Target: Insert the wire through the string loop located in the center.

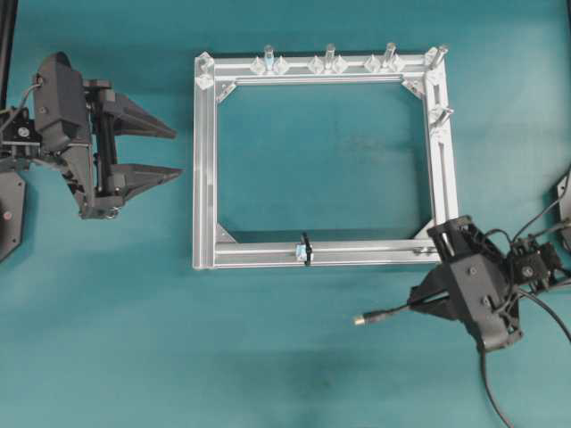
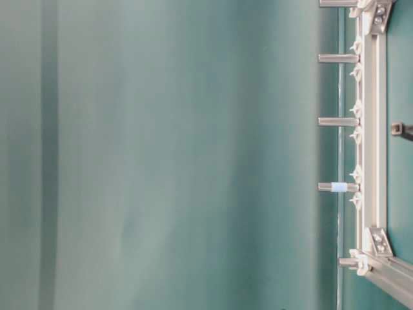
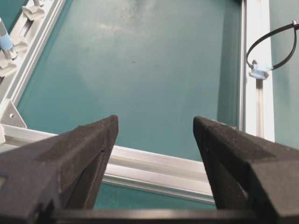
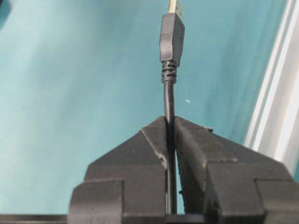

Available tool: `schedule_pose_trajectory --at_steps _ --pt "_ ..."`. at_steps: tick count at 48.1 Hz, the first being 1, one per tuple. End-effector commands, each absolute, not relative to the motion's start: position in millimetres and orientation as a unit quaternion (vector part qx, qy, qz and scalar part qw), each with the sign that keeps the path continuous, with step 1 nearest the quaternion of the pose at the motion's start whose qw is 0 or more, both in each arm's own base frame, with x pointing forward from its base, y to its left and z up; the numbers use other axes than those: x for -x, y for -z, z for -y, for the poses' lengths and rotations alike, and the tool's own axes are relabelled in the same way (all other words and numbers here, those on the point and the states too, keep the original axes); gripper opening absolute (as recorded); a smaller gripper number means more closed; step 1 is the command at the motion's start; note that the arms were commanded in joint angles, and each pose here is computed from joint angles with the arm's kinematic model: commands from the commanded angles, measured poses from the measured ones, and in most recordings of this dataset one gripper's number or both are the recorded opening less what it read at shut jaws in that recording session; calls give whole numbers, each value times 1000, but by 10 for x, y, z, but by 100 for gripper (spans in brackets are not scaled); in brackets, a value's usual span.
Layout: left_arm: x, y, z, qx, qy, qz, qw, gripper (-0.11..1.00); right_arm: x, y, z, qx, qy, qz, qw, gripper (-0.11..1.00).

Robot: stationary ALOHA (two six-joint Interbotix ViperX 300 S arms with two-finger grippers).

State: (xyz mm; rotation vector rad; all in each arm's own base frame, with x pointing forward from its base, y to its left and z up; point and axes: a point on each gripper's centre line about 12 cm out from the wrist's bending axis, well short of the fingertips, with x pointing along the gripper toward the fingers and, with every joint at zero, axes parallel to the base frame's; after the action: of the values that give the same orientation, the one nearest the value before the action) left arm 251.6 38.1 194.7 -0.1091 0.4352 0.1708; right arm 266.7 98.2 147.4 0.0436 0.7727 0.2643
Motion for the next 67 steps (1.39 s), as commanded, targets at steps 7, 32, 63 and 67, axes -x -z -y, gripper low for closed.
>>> schedule_pose_trajectory --at_steps 7,32,63,67 --pt "-2528 -1986 -383 56 -85 -208 973 76 -2716 -1597 -873 -33 -111 -360 926 8" --pt "-2528 -1984 -379 56 -84 -209 973 76 -2788 -1559 -394 -96 -18 -364 926 8" --pt "-2534 -1995 -384 56 -85 -207 973 76 -2785 -1554 -385 -115 -9 -364 924 8" --pt "-2539 -2002 -381 56 -84 -206 973 76 -2785 -1549 -385 -115 -9 -365 924 8"
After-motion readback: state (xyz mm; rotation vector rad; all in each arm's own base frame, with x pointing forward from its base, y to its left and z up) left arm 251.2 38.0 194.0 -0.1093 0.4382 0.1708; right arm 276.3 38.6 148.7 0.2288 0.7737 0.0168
